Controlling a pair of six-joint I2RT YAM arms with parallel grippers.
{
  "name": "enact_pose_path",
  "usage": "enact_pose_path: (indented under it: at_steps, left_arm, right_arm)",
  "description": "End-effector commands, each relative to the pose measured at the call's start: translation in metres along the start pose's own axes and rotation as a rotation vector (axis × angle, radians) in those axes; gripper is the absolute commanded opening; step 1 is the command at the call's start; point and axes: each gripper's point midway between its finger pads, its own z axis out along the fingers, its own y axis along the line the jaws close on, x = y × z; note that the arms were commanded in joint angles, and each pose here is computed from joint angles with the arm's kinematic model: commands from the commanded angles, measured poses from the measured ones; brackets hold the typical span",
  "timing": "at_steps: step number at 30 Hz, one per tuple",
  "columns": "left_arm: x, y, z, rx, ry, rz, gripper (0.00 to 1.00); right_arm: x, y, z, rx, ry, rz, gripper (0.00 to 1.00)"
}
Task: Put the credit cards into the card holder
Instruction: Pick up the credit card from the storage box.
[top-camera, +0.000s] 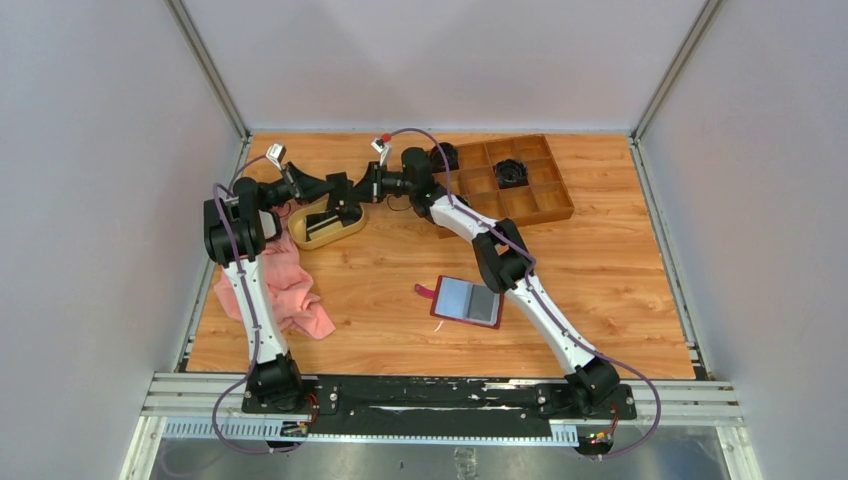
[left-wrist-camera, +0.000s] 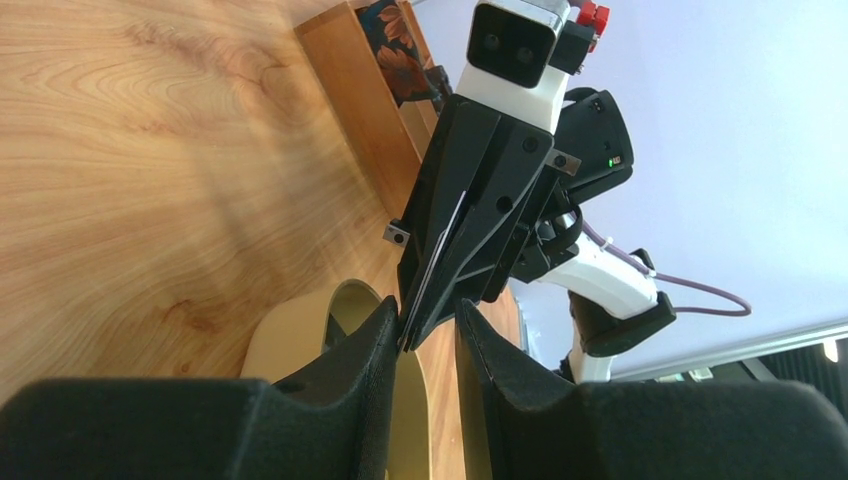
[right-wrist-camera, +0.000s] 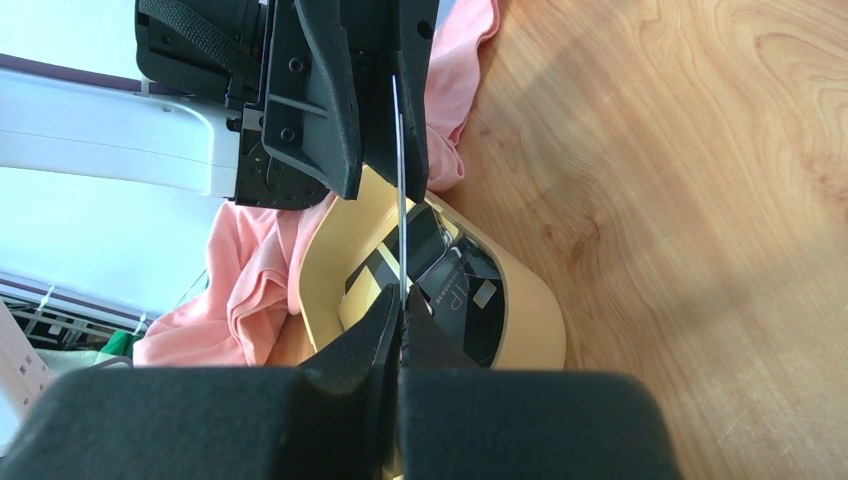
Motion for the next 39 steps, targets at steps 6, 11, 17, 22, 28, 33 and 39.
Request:
enact_pose_path:
  at_steps: [6,11,17,22,28,33,39]
  left_arm:
    - [-0.021,-0.029,-0.001,0.027,-0.012,0.152,0.33]
    - [-0.025,-0.043,0.0,0.032,-0.021,0.185,0.59]
    - [-0.033,-0.049,-0.007,0.023,-0.069,0.197,1.0]
    - [-0.04,-0.06,-0.017,0.006,-0.125,0.259,1.0]
    - [-0.038,-0.065,-0.019,-0.006,-0.148,0.313,1.0]
    - [-0.027,-0.067,-0.015,-0.001,-0.119,0.312,1.0]
    - [-0.017,-0.071,0.0,0.022,-0.075,0.278,1.0]
  right_arm:
    - [-0.005,0.006,0.004,-0.02,-0.015,-0.047,0.0]
    - [-0.012,0.015,0.003,-0.042,-0.018,-0.046,0.0]
    - [-0.021,0.024,-0.001,-0.061,-0.02,-0.055,0.0]
    - [-0.02,0.031,-0.002,-0.09,-0.011,-0.065,0.0]
    - [-0.021,0.05,-0.005,-0.17,0.008,-0.115,0.0]
    - [-0.02,0.056,-0.006,-0.198,0.012,-0.128,0.0]
    - [-0.019,0.059,-0.007,-0.212,0.017,-0.129,0.0]
